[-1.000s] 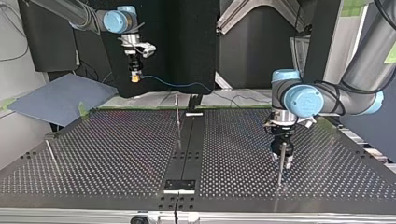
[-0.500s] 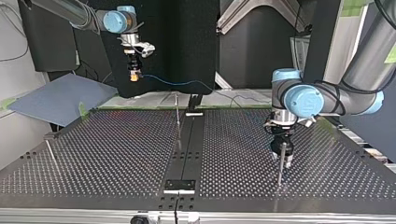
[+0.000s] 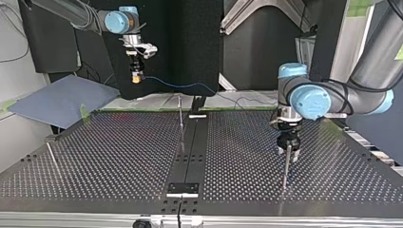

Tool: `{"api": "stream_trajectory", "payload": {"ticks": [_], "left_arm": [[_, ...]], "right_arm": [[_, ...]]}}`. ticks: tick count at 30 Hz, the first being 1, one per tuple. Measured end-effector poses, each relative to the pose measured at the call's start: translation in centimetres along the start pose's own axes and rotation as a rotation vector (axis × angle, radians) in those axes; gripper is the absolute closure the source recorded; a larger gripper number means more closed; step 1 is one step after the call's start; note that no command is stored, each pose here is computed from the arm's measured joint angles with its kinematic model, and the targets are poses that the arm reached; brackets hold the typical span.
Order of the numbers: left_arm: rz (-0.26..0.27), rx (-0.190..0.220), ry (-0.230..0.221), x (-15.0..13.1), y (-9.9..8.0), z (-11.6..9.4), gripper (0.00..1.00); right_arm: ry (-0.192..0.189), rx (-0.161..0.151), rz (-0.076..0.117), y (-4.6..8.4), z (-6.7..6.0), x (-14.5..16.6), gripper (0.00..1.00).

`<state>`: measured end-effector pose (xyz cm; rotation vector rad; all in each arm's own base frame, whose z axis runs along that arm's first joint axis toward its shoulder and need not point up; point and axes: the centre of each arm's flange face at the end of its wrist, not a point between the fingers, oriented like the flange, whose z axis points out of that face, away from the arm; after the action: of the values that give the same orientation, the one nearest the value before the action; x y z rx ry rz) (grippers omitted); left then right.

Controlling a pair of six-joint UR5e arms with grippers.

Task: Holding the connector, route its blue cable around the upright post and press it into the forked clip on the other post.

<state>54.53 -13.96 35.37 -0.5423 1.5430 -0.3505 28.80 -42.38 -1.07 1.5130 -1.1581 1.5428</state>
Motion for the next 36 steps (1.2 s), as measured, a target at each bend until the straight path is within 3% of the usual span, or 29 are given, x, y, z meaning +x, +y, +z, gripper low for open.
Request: {"api": "stream_trajectory", "payload": {"ticks": [9, 16, 22, 29, 36], "left_arm": [[0.063, -0.079, 0.020, -1.0, 1.8, -3.5, 0.00], [0.131, -0.168, 0.031, -2.0, 3.6, -6.3, 0.00], [0.182, -0.210, -0.005, -4.7, 3.0, -7.8, 0.00], [0.234, -0.201, -0.059, -8.9, 0.2, -9.4, 0.00], [0.279, -0.143, -0.087, -12.4, -2.7, -11.2, 0.00]], "right_arm": [[-0.001, 0.003, 0.004, 0.0, 0.0, 0.0, 1.00], [-0.003, 0.003, 0.005, 0.0, 0.0, 0.0, 1.00], [-0.005, 0.002, 0.006, 0.0, 0.0, 0.0, 1.00], [-0.006, 0.002, 0.006, 0.0, 0.0, -0.1, 1.00], [-0.009, 0.000, 0.006, 0.0, -0.1, -0.1, 1.00]]}}
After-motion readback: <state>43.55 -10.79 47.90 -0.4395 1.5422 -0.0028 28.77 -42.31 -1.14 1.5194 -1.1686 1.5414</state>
